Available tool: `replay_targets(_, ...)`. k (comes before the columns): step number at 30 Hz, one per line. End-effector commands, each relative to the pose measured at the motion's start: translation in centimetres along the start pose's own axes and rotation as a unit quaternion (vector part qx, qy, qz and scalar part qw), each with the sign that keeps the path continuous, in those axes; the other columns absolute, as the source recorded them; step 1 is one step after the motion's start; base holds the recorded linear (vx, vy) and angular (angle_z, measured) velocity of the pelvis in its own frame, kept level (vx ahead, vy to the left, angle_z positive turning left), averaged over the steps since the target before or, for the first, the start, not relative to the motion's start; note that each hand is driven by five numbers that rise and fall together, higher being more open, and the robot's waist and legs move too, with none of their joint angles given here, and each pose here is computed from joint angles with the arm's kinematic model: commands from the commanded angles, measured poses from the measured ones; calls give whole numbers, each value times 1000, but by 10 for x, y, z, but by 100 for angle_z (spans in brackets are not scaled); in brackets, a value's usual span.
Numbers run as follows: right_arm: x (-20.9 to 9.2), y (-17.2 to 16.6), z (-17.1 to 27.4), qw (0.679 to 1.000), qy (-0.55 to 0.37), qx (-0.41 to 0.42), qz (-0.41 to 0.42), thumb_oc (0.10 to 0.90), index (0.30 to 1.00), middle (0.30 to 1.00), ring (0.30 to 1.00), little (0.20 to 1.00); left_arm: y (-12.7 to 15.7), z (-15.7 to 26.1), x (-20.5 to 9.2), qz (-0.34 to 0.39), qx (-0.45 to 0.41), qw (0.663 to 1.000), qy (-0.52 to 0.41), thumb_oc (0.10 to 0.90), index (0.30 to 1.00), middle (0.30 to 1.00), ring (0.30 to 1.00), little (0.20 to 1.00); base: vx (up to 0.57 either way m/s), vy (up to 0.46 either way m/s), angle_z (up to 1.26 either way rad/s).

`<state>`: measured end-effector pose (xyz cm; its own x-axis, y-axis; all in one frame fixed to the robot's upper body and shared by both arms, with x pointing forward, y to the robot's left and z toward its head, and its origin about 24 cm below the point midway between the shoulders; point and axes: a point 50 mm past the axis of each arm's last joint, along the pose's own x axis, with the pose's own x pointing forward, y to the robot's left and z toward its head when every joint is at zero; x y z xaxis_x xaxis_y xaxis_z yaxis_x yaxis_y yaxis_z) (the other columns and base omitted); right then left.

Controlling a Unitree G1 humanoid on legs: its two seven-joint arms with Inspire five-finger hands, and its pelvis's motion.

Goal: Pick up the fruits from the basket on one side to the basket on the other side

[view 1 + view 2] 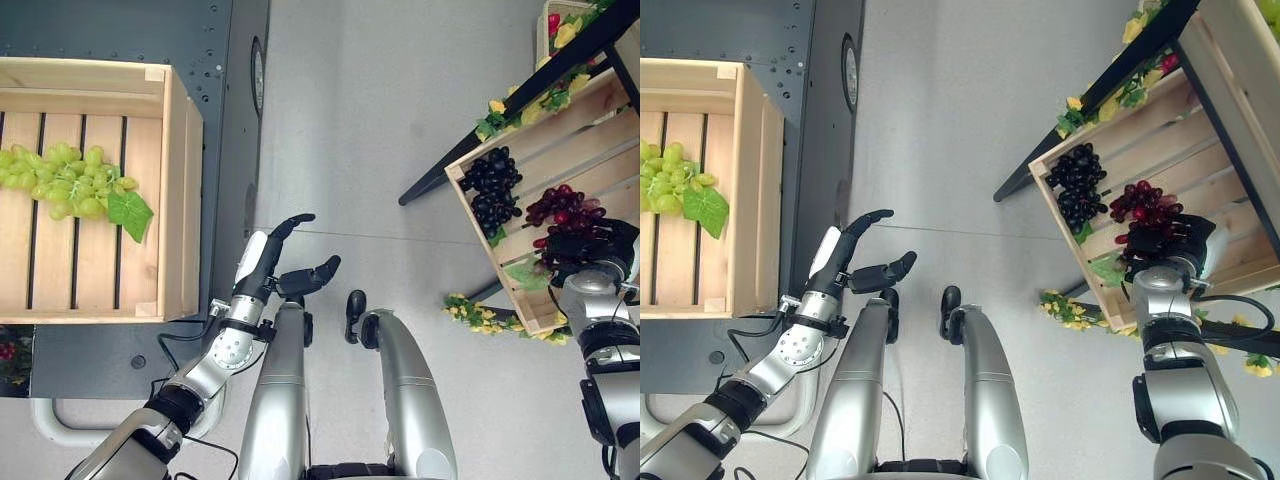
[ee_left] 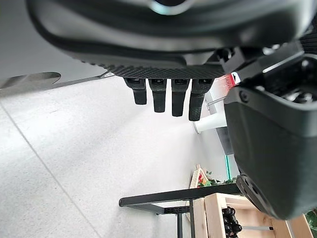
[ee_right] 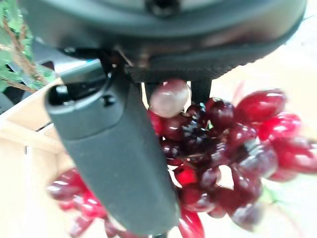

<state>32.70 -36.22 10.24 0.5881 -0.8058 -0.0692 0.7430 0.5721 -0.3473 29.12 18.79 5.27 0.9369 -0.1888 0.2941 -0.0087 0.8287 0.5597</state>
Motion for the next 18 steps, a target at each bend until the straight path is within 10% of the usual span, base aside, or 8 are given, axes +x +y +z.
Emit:
replay_targets(1,28,-82,38,988,-65,-62,-129,800,900,900,900,900,-12,40,-1,11,-87,990,-111,800,900,900,900,900,0,0,0)
replay_targets(18,24,-67,47,987,-111,-56,-102,800,900,900,900,900,-17,42,-8,17,-95,988,-117,800,900,900,900,900,10,24,0)
